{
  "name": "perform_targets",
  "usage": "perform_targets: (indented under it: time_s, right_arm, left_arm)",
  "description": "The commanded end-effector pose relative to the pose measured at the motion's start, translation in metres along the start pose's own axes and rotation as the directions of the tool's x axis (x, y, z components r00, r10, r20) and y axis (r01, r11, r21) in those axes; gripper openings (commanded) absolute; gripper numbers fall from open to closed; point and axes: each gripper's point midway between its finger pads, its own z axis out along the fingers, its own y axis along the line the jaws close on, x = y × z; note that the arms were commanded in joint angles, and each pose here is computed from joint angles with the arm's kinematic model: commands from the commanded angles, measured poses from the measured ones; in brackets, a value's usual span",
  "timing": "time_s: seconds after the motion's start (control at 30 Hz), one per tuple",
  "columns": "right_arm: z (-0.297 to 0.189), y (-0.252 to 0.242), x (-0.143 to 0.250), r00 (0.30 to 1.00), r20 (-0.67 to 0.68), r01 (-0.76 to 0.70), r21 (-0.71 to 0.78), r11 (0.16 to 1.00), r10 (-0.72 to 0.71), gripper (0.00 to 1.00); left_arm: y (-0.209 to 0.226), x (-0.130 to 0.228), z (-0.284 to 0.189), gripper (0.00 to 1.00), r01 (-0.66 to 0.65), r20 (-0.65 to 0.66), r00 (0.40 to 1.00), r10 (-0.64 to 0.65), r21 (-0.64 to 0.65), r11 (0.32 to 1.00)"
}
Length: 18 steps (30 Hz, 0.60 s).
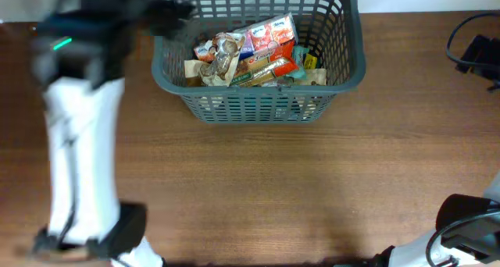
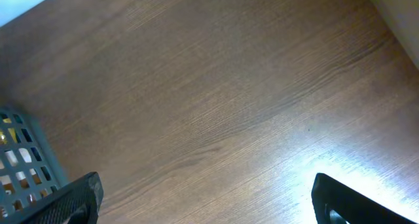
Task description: Pack container
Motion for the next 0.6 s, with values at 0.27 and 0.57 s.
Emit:
perform_targets:
  time_s: [0.27,0.57]
  right_arm:
    - [-0.005,-0.001,-0.001,1.0,0.012,-0.01,-0.003,1.0,0.01,0.99]
    - [-0.008,0.029,0.002,1.0,-0.004,-0.009,-0.176,0.984,0.008,0.99]
  left_arm:
    - [0.098,0.12,-0.056,0.99,0.486,-0.162,0.819,-0.55,-0.315,0.815]
    - [0.119,0.144,-0.067,0.99,0.501,-0.169,0.789,-0.591,-0.382,0.777]
